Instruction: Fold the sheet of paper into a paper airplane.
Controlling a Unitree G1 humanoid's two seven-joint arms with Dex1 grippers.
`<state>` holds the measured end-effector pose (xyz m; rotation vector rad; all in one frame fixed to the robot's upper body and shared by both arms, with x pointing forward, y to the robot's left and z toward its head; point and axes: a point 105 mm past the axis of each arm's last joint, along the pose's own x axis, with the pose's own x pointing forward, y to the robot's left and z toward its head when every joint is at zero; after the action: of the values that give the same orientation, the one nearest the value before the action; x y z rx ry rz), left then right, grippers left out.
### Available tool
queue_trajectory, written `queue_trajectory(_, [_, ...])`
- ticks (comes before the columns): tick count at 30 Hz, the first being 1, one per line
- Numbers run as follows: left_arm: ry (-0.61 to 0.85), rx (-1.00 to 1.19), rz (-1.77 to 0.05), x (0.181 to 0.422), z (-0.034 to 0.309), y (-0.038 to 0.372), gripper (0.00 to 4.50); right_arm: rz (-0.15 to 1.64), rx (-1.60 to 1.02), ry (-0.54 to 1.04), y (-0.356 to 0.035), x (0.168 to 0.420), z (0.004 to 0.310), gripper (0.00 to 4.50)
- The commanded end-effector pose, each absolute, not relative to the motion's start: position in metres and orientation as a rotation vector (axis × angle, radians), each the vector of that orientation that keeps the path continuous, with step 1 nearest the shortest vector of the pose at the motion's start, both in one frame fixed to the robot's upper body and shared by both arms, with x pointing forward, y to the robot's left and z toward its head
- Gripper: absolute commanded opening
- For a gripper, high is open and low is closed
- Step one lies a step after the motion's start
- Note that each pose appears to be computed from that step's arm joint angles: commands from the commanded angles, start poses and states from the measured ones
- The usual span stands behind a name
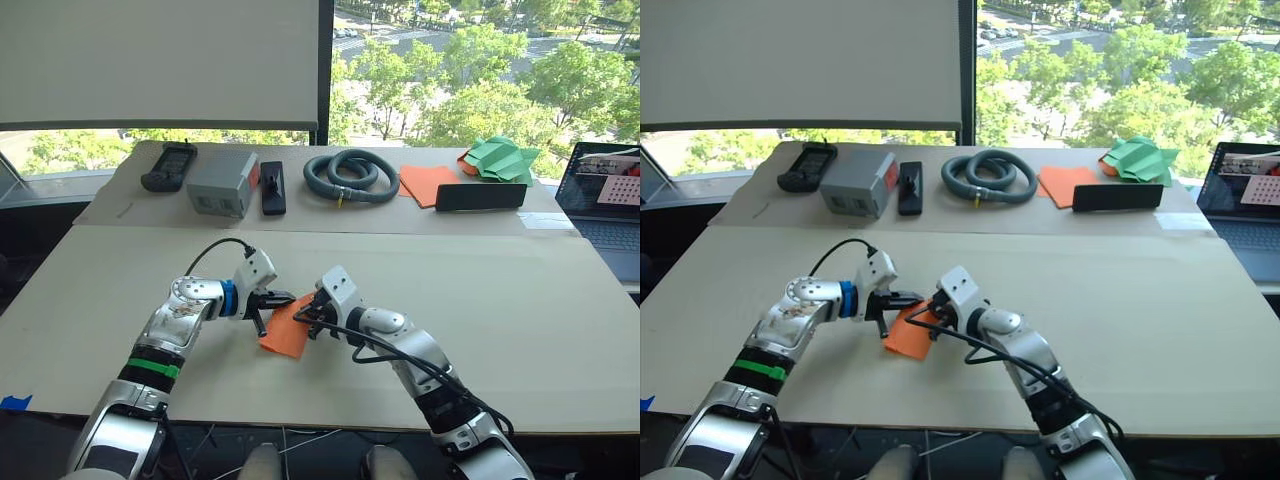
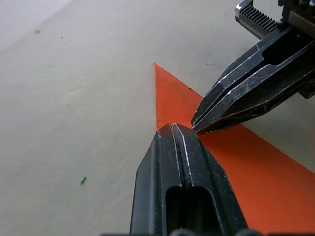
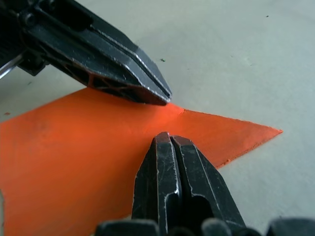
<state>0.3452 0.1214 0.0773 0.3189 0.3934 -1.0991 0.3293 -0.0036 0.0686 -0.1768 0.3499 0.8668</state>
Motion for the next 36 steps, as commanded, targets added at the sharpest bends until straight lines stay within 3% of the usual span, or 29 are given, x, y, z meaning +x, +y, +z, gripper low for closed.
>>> queue_trajectory(1, [0.426,0.356,-1.110,0.343,0.061,0.124,0.04,0.862,-0.197,0.298,-0.006,0.332,0.081,0.00])
queue_trajectory(7, [0.475,0.393,-1.114,0.340,0.042,0.127,0.04,0.876,-0.228,0.261,-0.011,0.332,0.091,0.00])
queue_trajectory(11, [0.484,0.384,-1.129,0.335,0.036,0.126,0.04,0.870,-0.270,0.308,-0.017,0.334,0.077,0.00])
queue_trajectory(22, [0.481,0.383,-1.127,0.332,0.037,0.126,0.04,0.827,-0.317,0.384,-0.028,0.352,0.059,0.00])
queue_trajectory(29, [0.484,0.380,-1.119,0.331,0.038,0.129,0.04,0.794,-0.317,0.373,-0.035,0.365,0.063,0.00])
queue_trajectory(36, [0.484,0.378,-1.106,0.333,0.039,0.131,0.04,0.848,-0.307,0.371,-0.024,0.355,0.058,0.00])
